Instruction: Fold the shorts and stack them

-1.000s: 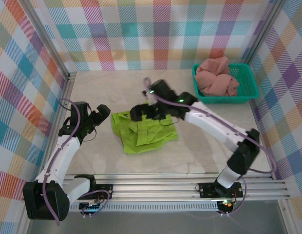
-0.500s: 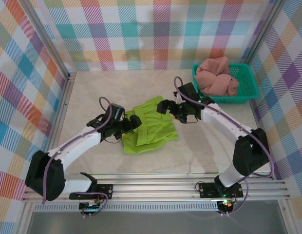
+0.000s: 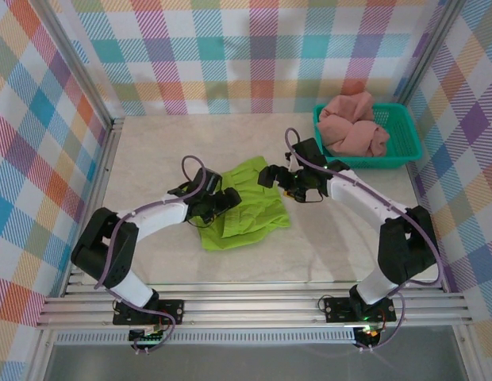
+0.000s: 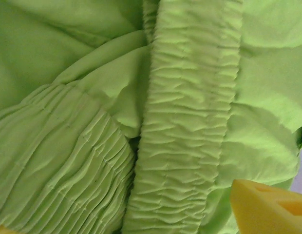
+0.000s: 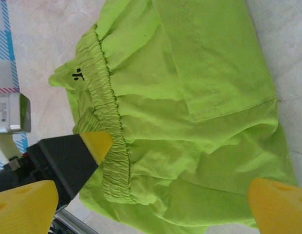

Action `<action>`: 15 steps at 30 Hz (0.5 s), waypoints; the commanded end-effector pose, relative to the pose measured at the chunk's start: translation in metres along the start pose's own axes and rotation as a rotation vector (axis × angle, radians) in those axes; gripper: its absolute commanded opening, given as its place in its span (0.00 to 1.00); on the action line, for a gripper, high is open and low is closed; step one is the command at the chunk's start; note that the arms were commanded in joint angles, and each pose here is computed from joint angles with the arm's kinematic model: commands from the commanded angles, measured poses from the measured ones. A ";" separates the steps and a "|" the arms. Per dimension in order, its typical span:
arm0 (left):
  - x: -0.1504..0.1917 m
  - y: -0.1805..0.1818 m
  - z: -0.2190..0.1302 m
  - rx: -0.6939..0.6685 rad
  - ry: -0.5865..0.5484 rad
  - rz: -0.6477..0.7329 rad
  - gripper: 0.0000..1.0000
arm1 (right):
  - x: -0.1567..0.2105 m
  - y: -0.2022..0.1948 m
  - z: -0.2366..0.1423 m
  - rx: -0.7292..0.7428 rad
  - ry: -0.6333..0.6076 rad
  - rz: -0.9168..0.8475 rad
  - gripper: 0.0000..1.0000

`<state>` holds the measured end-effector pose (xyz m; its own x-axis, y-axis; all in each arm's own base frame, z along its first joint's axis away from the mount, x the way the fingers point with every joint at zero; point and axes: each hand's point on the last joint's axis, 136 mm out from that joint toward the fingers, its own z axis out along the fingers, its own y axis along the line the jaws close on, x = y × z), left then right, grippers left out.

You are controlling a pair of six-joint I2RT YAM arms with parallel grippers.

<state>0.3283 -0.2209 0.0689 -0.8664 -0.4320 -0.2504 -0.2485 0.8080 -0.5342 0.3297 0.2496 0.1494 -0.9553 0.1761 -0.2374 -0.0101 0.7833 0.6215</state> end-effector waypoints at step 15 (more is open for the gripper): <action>-0.014 -0.041 0.019 0.091 -0.038 0.043 0.52 | 0.022 -0.029 0.047 0.006 0.131 0.073 0.99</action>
<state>0.3526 -0.2377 0.0691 -0.8597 -0.4203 -0.2903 -0.2076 0.8068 -0.5532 0.3265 0.2523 0.1149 -0.9729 0.1553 -0.1713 0.0198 0.7942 0.6074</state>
